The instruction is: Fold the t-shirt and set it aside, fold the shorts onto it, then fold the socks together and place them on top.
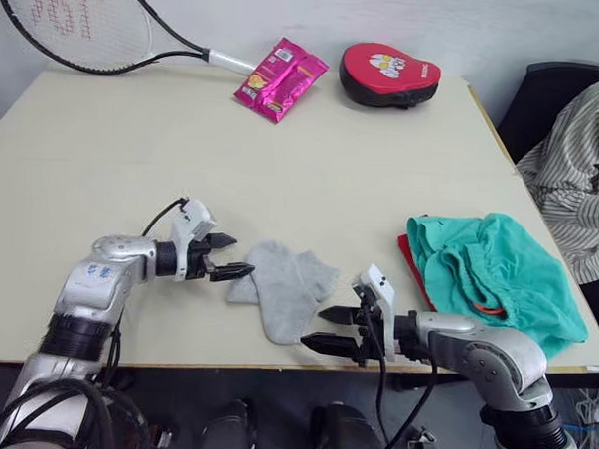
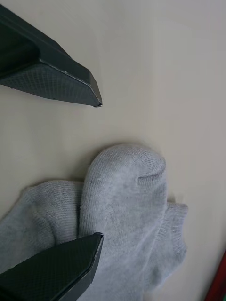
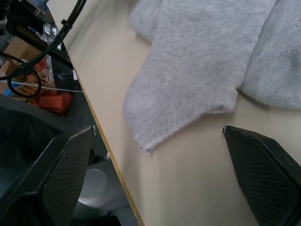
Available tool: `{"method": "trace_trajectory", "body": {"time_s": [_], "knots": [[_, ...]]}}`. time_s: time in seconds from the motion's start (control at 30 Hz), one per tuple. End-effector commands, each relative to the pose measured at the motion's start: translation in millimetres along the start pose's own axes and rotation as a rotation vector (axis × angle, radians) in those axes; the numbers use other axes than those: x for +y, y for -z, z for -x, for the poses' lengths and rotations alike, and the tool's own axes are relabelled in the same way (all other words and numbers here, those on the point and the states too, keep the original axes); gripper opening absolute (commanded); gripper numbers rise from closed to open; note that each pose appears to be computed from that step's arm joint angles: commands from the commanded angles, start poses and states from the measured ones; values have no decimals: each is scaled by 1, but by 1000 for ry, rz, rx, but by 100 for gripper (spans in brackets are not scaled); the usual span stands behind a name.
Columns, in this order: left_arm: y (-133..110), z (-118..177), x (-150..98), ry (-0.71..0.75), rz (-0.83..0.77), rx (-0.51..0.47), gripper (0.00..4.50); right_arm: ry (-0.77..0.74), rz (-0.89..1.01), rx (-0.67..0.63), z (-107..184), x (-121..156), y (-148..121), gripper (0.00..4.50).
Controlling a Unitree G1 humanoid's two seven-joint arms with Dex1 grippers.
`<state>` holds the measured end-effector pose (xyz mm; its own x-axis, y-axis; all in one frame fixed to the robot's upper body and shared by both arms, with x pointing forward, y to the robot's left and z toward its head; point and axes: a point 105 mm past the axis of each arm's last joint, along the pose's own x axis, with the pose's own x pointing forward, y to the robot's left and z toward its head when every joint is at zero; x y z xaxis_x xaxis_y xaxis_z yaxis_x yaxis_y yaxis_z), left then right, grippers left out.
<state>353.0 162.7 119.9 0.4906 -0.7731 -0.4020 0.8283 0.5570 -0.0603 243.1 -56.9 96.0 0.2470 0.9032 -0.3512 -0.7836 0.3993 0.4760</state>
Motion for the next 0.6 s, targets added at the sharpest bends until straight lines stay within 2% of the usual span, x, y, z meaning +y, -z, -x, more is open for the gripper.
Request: {"method": "trace_trajectory", "body": {"time_s": [0.03,0.13,0.23,0.37,0.6], "knots": [[-4,-16,11,-17,-28,48,450,-48,-81,66,-11,11,9,444],[-10,-25,16,-29,-28,47,450,-57,-95,61,-19,16,4,444],[-9,-32,10,21,-32,60,450,-41,-103,60,-25,15,1,382],[-10,-37,1,76,-48,55,359,-13,-95,53,-28,12,-1,244],[-3,-40,-8,118,-59,48,140,-12,-96,45,-26,12,-2,1]]}}
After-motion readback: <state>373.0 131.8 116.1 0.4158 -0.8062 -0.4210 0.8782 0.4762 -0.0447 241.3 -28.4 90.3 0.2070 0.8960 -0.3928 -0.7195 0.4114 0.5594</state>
